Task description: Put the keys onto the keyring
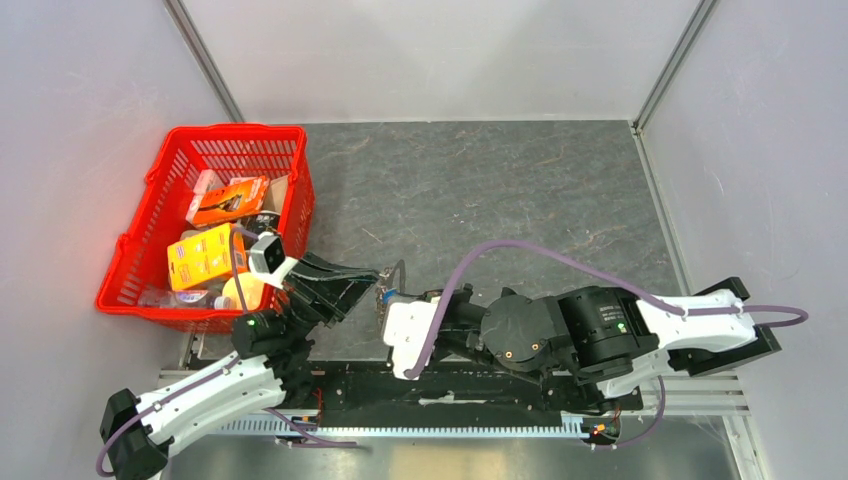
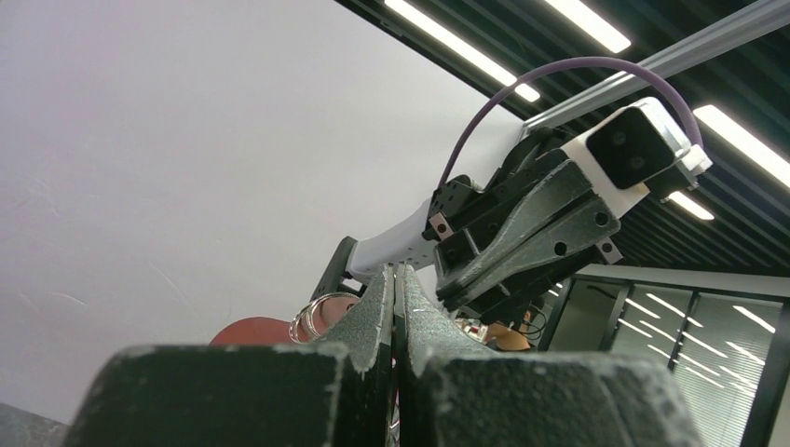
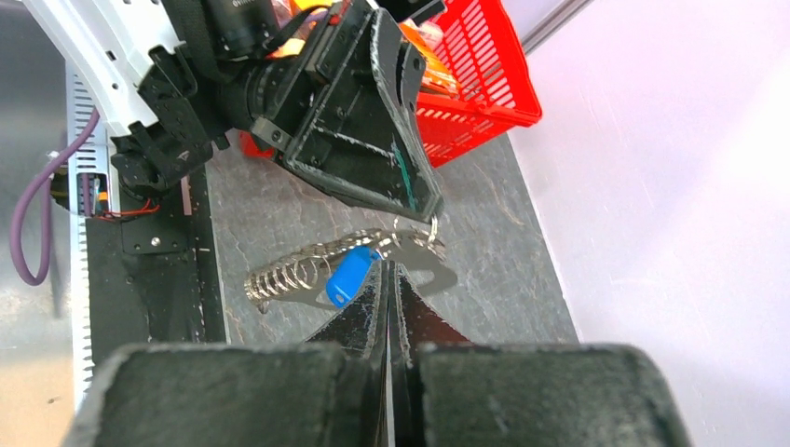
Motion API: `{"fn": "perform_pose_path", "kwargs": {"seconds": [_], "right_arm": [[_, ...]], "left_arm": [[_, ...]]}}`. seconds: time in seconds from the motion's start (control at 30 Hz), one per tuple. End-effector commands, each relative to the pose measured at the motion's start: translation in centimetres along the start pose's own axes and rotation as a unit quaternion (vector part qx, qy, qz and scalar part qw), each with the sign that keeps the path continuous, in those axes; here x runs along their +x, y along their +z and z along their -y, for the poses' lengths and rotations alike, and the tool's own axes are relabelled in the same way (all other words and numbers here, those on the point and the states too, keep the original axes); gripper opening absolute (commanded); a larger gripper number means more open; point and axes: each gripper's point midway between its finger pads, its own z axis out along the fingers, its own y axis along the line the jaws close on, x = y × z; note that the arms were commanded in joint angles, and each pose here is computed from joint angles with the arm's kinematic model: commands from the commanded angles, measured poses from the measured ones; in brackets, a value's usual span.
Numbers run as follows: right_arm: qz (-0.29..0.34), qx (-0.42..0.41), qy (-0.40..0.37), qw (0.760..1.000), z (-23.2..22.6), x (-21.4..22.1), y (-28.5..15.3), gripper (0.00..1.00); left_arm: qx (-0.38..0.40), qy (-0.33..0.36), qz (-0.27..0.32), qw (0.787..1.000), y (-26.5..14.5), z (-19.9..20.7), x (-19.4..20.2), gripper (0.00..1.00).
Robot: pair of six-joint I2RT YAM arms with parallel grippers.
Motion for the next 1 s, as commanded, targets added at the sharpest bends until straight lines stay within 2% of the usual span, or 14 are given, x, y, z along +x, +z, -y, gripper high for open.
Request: {"fn": "perform_pose_path", "kwargs": {"seconds": [0.0,0.13,0.27,0.47,0.6,0.73,0.97], "right_arm": [[0.005,0.028,0.026,0.999,1.5,0.4,-1.5,0.00],[0.002,0.040,0.041,0.998,2.1,1.3,-2.3,0.00],[-0.004,0.058,0.059,0.997,2.7,2.5,-3.1,0.12],[-0.005,0.084,0.096,0.992,3.8,4.2,-4.7,0.39],[-0.010,0.107,0.123,0.987,4.3,5.5,-5.5,0.51],[-0.018,0.122,0.147,0.981,4.6,7.1,-5.7,0.58],[-0.034,0.150,0.205,0.967,6.3,10.4,-5.8,0.63]], "left_arm": [[0.020,0.010,0.012,1.000,0.8,1.2,-1.0,0.02],[0.018,0.013,0.009,1.000,0.8,1.1,-0.9,0.02],[0.013,0.018,0.003,1.000,0.9,0.8,-0.6,0.02],[-0.011,0.028,-0.011,0.999,1.2,-0.6,0.0,0.02],[-0.035,0.037,-0.023,0.998,1.5,-1.9,0.5,0.02],[-0.064,0.055,-0.042,0.996,2.0,-3.4,1.1,0.02],[-0.115,0.102,-0.088,0.984,2.6,-5.9,2.0,0.02]]}}
